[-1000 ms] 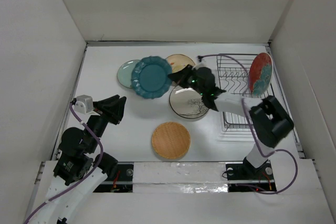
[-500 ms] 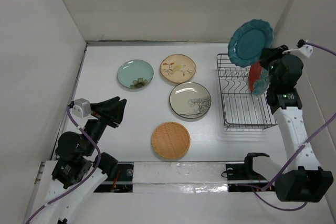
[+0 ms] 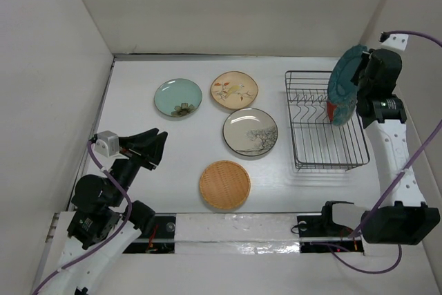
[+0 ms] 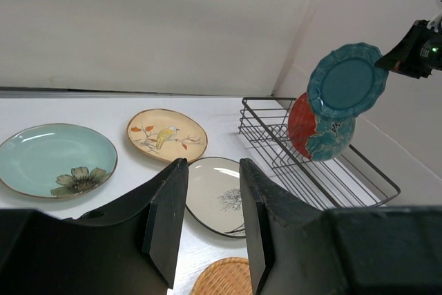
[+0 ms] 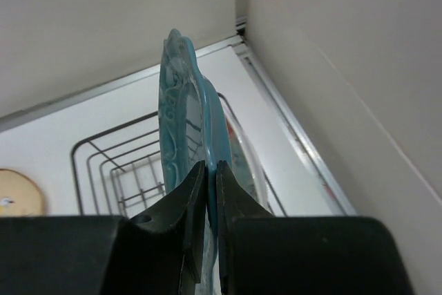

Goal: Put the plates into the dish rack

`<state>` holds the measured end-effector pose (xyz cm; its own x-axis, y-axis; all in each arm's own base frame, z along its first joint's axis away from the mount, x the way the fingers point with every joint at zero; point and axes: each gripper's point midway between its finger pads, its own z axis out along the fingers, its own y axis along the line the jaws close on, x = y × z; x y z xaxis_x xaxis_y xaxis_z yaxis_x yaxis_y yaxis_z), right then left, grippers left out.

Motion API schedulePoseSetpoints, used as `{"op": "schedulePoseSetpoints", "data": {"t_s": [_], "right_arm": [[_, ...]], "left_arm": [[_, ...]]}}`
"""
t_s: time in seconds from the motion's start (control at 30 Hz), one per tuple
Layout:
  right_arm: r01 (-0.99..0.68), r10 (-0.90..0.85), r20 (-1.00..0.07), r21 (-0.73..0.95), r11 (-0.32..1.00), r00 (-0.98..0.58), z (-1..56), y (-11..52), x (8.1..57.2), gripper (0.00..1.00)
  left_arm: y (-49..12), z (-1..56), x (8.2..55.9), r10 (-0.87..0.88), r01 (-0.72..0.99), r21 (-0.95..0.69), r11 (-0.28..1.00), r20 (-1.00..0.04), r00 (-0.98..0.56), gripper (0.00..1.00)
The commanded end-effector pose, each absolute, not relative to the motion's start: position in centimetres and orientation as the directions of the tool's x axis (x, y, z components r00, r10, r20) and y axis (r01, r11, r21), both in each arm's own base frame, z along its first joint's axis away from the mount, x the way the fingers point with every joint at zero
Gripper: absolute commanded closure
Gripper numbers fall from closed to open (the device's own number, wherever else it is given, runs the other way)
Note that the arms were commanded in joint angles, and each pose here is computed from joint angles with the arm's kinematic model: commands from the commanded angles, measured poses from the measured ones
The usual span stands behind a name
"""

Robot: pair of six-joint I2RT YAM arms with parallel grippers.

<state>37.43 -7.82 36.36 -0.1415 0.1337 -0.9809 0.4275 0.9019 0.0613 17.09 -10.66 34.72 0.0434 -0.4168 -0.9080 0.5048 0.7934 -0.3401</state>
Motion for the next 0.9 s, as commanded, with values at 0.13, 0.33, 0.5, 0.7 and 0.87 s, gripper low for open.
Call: {"op": "schedulePoseSetpoints", "data": {"t_s": [0.13, 0.33, 0.5, 0.7, 0.87], "right_arm": [[0.488, -0.020, -0.999, -0.031, 0.872, -0.027, 43.1, -9.5, 38.5, 1.00], [0.468, -0.133, -0.985, -0.171, 0.867, -0.115, 41.7, -8.6, 40.5, 1.00], [0.411, -0.194, -0.968, -0.243, 0.879, -0.157, 41.3, -7.8, 42.6, 1.00], [0.373, -0.266, -0.935, -0.340, 0.863, -0.236, 39.0, -7.6, 44.1, 1.00], [0.366, -0.289, -0.919, -0.374, 0.852, -0.267, 38.0, -7.8, 44.0, 1.00]], "left_arm": [[-11.7, 35.2, 17.5, -0.420, 0.532, -0.339, 0.776, -0.907, 0.035, 0.67], [-11.9, 34.9, 17.7, -0.412, 0.529, -0.339, 0.778, -0.911, 0.023, 0.67], [-12.2, 34.6, 17.9, -0.406, 0.530, -0.339, 0.777, -0.914, 0.010, 0.67], [-12.2, 34.0, 18.5, -0.391, 0.508, -0.341, 0.791, -0.920, -0.008, 0.67], [-12.3, 33.9, 18.6, -0.387, 0.508, -0.339, 0.792, -0.922, -0.011, 0.67]]}}
